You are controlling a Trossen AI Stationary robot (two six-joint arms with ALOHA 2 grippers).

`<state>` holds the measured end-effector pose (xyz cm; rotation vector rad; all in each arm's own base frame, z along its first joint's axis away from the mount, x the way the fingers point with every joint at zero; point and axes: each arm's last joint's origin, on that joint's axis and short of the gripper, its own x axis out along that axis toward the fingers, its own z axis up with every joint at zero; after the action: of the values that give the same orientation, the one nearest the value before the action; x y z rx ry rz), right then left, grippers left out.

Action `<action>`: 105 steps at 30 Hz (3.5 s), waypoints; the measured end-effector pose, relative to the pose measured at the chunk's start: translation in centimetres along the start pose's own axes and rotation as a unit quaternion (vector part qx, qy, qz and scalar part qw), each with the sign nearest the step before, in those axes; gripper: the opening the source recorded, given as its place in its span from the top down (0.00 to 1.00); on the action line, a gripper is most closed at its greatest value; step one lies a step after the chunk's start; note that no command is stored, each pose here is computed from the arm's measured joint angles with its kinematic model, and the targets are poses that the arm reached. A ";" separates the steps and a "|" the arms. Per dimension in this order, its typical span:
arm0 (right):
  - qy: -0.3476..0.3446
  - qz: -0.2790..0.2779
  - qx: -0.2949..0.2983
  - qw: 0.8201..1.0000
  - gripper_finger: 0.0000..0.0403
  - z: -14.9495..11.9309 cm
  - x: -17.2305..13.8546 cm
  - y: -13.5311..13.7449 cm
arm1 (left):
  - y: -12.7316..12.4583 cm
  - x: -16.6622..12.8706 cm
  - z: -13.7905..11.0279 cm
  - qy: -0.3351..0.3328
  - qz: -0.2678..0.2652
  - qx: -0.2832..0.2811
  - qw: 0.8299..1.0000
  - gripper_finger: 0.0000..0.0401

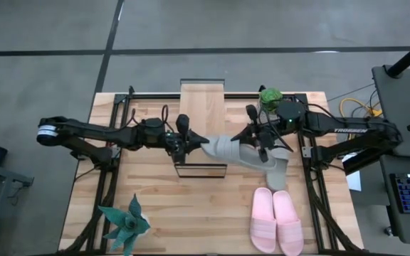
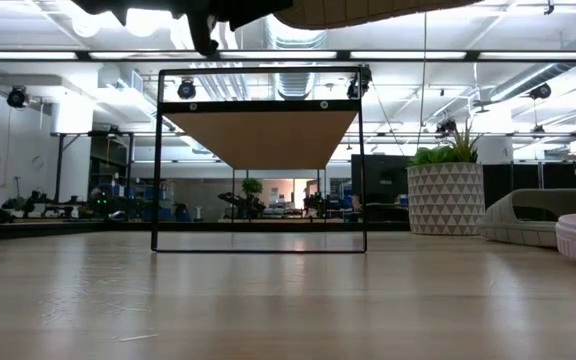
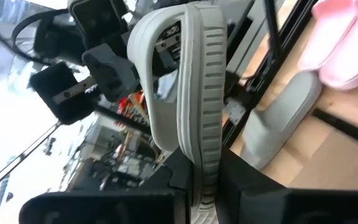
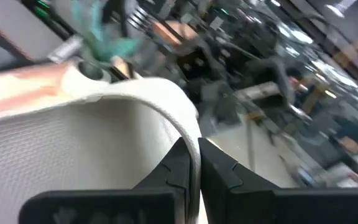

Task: Pick and place slides into the shelf
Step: Put the left gray slide on the shelf

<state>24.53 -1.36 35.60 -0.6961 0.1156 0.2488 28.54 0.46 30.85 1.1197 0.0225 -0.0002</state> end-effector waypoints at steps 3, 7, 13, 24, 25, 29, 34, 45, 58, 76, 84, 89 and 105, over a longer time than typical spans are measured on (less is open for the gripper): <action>0.029 -0.041 0.011 0.999 0.92 0.1 -0.6 -0.3 | 0.2 -0.2 -0.1 0.030 0.014 0.027 0.999 0.97; 0.047 -0.081 0.011 0.996 0.82 0.4 -1.5 -0.6 | 0.5 -0.7 0.0 0.053 0.030 0.037 0.997 0.97; 0.059 -0.130 0.009 0.990 0.67 1.0 -2.8 -1.0 | 0.4 -1.7 -0.2 0.069 0.033 0.040 0.996 0.97; 0.050 -0.114 0.032 0.992 0.62 1.4 -3.7 -0.6 | 0.2 -2.5 -0.3 0.098 0.042 0.064 0.992 0.97; 0.054 -0.100 0.020 0.993 0.62 1.2 -3.6 -0.4 | 0.1 -2.5 -0.3 0.098 0.040 0.070 0.992 0.97; 0.075 -0.062 -0.049 0.994 0.62 0.8 -2.5 0.3 | 0.0 -2.3 -0.3 0.096 0.037 0.071 0.992 0.97; 0.078 -0.050 -0.109 0.990 0.64 0.4 -1.0 0.4 | 0.0 -2.3 -0.3 0.098 0.036 0.072 0.992 0.97; 0.096 -0.029 -0.127 0.987 0.68 0.7 1.1 -0.6 | 0.0 -2.3 -0.3 0.095 0.034 0.072 0.992 0.97; 0.124 0.004 -0.156 0.980 0.96 1.7 2.5 -1.9 | 0.2 -2.6 -0.2 0.084 0.040 -0.031 0.995 0.93; 0.204 -0.080 -0.143 0.965 0.98 1.6 5.8 -0.5 | 3.8 -10.0 1.0 0.122 0.142 -0.279 0.942 0.50; 0.251 -0.087 -0.160 0.951 0.98 2.6 9.4 2.4 | 4.8 -11.9 1.4 0.086 0.174 -0.358 0.913 0.49; 0.253 -0.062 -0.183 0.948 0.98 2.8 10.9 4.1 | 4.4 -12.0 1.2 0.101 0.160 -0.356 0.915 0.49; 0.316 -0.061 -0.228 0.919 0.98 0.3 15.5 6.3 | 4.0 -11.8 1.0 0.114 0.149 -0.362 0.913 0.49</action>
<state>37.81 6.47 29.03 -1.2296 0.6458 -0.0852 16.80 1.15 35.16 0.3639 0.0555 0.3857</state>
